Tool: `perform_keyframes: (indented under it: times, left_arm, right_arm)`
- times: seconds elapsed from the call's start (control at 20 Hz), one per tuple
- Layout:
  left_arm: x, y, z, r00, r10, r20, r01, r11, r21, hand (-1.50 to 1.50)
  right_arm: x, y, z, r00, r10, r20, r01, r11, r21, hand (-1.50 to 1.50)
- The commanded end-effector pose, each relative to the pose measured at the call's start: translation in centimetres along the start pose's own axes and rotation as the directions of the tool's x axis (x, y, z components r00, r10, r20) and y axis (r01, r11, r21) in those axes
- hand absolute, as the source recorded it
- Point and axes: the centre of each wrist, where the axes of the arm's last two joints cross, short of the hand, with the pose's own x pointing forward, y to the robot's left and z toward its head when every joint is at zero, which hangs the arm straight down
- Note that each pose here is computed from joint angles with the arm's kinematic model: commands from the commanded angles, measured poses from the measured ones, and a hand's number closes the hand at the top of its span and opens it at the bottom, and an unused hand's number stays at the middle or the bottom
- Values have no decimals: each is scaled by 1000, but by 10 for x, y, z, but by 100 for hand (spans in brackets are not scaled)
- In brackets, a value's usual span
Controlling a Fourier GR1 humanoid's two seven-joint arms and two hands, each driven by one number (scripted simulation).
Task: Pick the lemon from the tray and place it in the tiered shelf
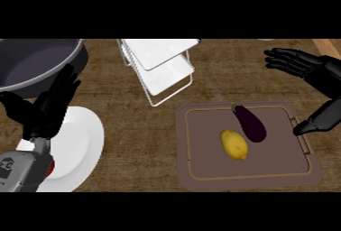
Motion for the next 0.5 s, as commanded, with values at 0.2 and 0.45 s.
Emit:
perform_keyframes:
  times: [0.2,0.45]
  left_arm:
    - [10,-2,-4,1000,-1,1,1,1000,-7,0]
    - [8,6,1,1000,-11,24,11,1000,5,0]
  right_arm:
    - [99,26,-10,718,678,-158,-642,733,226,-150]
    - [77,87,-20,625,755,-201,-709,656,260,-150]
